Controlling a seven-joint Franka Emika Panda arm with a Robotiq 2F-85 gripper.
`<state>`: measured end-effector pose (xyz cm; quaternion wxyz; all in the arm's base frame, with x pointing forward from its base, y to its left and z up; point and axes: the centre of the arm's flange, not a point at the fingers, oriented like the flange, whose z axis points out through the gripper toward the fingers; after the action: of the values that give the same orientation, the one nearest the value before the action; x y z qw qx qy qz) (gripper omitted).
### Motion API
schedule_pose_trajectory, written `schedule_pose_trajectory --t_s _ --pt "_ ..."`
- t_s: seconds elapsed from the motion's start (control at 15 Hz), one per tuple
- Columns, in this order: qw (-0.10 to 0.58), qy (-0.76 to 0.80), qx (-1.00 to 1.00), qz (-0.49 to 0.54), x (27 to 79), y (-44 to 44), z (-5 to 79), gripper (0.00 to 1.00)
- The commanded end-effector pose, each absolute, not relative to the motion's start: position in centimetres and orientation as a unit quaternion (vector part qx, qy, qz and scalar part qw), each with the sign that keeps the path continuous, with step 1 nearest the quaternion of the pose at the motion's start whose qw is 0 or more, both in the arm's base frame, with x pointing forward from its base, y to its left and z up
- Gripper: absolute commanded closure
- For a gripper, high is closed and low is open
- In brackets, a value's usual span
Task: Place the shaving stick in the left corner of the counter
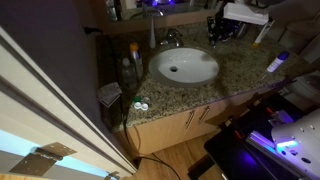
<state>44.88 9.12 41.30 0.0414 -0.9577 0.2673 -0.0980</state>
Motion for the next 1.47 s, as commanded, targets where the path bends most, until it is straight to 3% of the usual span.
schedule_pose_trajectory --t_s 0.0,0.33,0.4,0.6,0.67,1.27,1.33,1.4 --pt "0.031 0.175 -0.981 -0.074 47.0 15.1 41.5 0.96" --pt "0.021 0.076 -0.993 -0.092 50.2 23.8 45.2 0.96" --pt "0.024 0.102 -0.990 -0.099 47.3 22.6 44.4 0.85" --pt "0.030 0.089 -0.991 -0.100 48.8 23.7 45.0 0.85" --pt "0.030 0.088 -0.991 -0.098 49.0 23.6 44.9 0.96" --pt "0.025 0.086 -0.989 -0.115 61.1 30.6 42.9 0.96" --pt "0.027 0.081 -0.989 -0.119 56.9 28.2 42.4 0.96" --pt "0.030 0.082 -0.989 -0.119 57.8 28.7 42.1 0.85"
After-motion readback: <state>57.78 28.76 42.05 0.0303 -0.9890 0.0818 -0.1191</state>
